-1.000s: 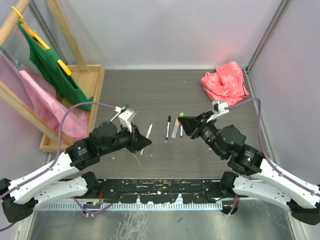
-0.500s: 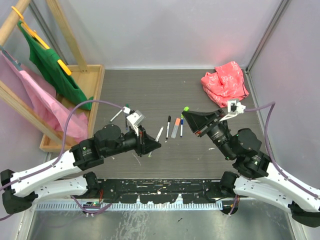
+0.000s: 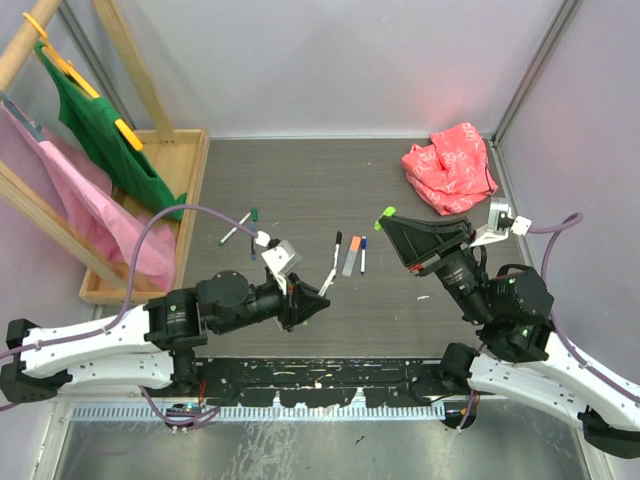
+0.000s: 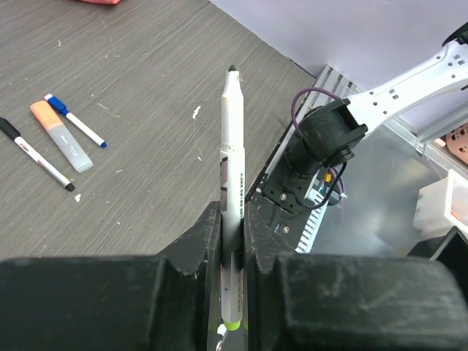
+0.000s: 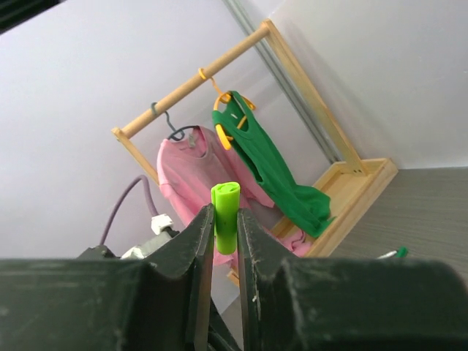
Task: Insert the pens into the pen caps
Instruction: Insert the pen cap onto the pen.
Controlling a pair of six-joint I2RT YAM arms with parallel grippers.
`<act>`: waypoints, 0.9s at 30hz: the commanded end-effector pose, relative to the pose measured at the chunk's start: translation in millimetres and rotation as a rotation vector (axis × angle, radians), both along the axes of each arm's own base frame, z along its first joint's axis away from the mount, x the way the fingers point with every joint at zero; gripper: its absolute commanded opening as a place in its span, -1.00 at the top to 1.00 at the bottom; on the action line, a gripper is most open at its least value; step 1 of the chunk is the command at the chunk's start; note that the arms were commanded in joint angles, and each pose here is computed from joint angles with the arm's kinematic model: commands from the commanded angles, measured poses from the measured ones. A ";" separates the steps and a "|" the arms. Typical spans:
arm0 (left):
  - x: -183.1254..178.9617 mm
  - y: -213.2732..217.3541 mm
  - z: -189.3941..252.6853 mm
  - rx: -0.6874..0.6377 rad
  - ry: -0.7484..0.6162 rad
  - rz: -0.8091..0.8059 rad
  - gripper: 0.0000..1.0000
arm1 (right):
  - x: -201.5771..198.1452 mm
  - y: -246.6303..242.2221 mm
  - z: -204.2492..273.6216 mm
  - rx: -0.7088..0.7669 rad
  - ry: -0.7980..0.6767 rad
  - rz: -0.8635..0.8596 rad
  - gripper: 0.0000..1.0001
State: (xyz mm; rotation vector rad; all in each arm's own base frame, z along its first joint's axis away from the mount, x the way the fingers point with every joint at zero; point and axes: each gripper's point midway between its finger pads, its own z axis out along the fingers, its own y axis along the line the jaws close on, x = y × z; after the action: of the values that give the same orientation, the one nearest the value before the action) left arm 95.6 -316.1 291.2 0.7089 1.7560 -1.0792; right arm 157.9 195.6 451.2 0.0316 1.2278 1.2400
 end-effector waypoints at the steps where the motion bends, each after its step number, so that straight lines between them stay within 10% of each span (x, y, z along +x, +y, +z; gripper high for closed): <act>1: 6.2 -7.3 41.1 -0.106 -0.072 0.027 1.00 | -17.4 -5.3 37.5 0.084 -0.119 0.053 0.99; 27: 0.8 3.9 71.8 -0.218 -0.131 0.006 1.00 | -11.1 33.6 18.1 0.035 -0.072 0.147 0.99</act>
State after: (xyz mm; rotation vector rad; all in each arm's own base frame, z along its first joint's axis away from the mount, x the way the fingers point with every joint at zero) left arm 96.8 -316.8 321.5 0.6897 1.6242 -1.1068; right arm 145.5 231.0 462.9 -0.1114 1.1809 1.3568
